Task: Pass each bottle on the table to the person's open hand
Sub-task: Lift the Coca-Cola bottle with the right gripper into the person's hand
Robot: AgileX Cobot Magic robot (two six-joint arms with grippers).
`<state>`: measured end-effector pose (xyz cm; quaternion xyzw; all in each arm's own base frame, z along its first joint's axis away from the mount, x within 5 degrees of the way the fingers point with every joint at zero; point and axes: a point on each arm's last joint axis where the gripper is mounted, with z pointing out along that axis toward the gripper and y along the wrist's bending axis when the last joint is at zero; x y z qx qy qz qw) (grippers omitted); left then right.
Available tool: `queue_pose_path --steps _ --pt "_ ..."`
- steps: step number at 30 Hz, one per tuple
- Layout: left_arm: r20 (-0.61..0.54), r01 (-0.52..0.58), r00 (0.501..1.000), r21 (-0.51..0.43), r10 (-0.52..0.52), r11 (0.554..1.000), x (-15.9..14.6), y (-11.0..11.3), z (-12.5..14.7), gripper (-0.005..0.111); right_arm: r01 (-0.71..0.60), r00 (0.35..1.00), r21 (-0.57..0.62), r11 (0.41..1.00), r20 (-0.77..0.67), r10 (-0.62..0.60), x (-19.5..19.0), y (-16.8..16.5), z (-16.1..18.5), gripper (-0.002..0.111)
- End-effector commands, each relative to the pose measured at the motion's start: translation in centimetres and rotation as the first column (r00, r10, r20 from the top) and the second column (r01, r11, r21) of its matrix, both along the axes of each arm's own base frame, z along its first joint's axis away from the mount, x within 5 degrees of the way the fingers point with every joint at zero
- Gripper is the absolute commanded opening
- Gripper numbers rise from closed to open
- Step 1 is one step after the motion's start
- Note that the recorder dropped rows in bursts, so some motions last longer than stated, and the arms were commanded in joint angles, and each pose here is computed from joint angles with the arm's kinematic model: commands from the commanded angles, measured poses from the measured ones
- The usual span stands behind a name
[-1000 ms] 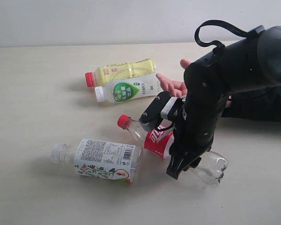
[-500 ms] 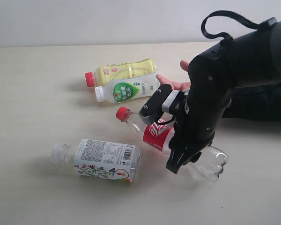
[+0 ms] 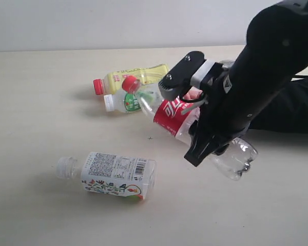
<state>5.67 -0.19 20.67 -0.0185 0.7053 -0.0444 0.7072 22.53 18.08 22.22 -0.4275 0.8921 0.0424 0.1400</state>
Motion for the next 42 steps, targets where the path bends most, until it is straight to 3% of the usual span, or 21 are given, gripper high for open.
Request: queue_pose_path --steps 1,6,9,13,16,21,23,28,35,42 --pt "0.000 -0.003 1.000 -0.001 0.003 1.000 0.0 0.0 -0.1 0.000 0.145 0.989 0.110 0.983 0.026 -0.149 -1.1 -0.6 3.1 0.000" --pt "0.000 -0.003 1.000 -0.001 0.003 1.000 0.0 0.0 -0.1 0.000 0.313 0.939 0.137 0.940 0.103 -0.328 -1.5 -2.3 5.3 0.000" --pt "0.000 -0.003 1.000 -0.001 0.003 1.000 0.0 0.0 -0.1 0.000 0.447 0.874 0.100 0.889 0.161 -0.458 -1.0 -3.5 6.5 0.000" --pt "0.000 -0.003 1.000 -0.001 0.003 1.000 0.0 0.0 -0.1 0.000 0.593 0.796 0.094 0.800 0.082 -0.600 0.7 -4.2 8.1 0.000" --pt "0.000 -0.003 1.000 -0.001 0.003 1.000 0.0 0.0 -0.1 0.000 0.600 0.798 0.147 0.786 -0.042 -0.601 2.1 -3.6 8.6 0.000" --pt "0.000 -0.003 1.000 -0.001 0.003 1.000 0.0 0.0 -0.1 0.000 0.587 0.806 0.044 0.809 -0.123 -0.578 4.1 -2.7 5.8 0.000" --pt "0.000 -0.003 1.000 -0.001 0.003 1.000 0.0 0.0 -0.1 0.000 0.581 0.802 -0.045 0.813 -0.137 -0.581 5.4 -2.2 3.1 0.000" --pt "0.000 -0.003 1.000 -0.001 0.003 1.000 0.0 0.0 -0.1 0.000 0.610 0.762 -0.132 0.782 -0.172 -0.624 7.2 -2.3 -0.3 0.000" --pt "0.000 -0.003 1.000 -0.001 0.003 1.000 0.0 0.0 -0.1 0.000 0.627 0.770 -0.042 0.778 -0.119 -0.627 8.5 -2.0 -0.7 0.000" --pt "0.000 -0.003 1.000 -0.001 0.003 1.000 0.0 0.0 -0.1 0.000 0.634 0.763 -0.051 0.771 -0.116 -0.636 8.6 -2.4 -0.8 0.000"
